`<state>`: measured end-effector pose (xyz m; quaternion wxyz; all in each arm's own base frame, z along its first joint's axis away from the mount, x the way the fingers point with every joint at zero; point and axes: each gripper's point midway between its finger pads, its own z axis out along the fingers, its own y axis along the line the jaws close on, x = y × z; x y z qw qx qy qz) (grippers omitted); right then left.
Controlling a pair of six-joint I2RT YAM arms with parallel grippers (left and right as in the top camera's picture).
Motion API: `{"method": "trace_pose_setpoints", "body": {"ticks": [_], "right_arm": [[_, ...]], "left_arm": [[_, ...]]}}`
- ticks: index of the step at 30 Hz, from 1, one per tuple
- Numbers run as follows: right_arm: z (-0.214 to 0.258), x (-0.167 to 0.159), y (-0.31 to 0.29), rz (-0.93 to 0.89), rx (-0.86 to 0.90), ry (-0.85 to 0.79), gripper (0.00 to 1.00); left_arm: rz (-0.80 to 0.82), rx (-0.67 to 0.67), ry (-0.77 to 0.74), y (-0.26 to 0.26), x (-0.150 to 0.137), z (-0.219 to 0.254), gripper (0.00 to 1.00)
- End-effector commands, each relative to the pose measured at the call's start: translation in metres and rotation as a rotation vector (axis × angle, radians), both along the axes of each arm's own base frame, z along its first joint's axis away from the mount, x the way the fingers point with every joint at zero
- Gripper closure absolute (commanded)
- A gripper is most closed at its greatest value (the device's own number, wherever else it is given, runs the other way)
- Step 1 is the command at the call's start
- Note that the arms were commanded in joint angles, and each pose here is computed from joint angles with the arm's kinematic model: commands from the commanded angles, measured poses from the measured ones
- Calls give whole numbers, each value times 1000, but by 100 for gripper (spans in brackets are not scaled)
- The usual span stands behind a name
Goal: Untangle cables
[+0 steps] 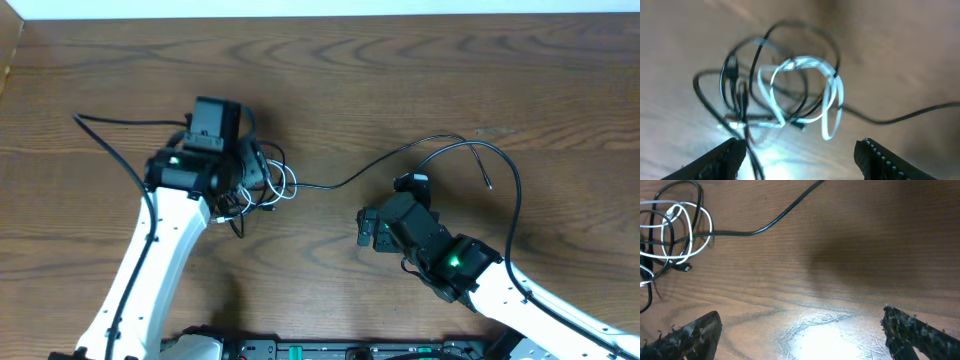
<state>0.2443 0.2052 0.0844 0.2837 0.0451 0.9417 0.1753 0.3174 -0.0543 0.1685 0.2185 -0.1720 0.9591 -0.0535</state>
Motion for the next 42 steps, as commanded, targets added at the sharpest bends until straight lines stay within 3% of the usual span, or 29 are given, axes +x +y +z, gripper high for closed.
{"method": "trace_pose_setpoints", "body": {"ticks": [1, 7, 16, 19, 27, 37, 42], "right_arm": [[4, 4, 0, -11, -7, -19, 1], [4, 4, 0, -11, -7, -19, 1], [4, 3, -1, -11, -9, -17, 1], [4, 3, -1, -11, -9, -17, 1], [4, 3, -1, -12, -9, -18, 1], [4, 3, -1, -12, -11, -18, 1], [4, 4, -1, -13, -11, -19, 1]], "left_arm": [[-6, -14, -9, -10, -2, 7, 25], [-35, -3, 48, -24, -1, -20, 32], [-37, 51, 258, -26, 2, -90, 32], [-72, 2, 314, -39, 4, -113, 32], [-179, -145, 302, -71, 11, -117, 32], [-192, -152, 303, -70, 10, -118, 23], [-209, -239, 281, -75, 16, -117, 22]]}}
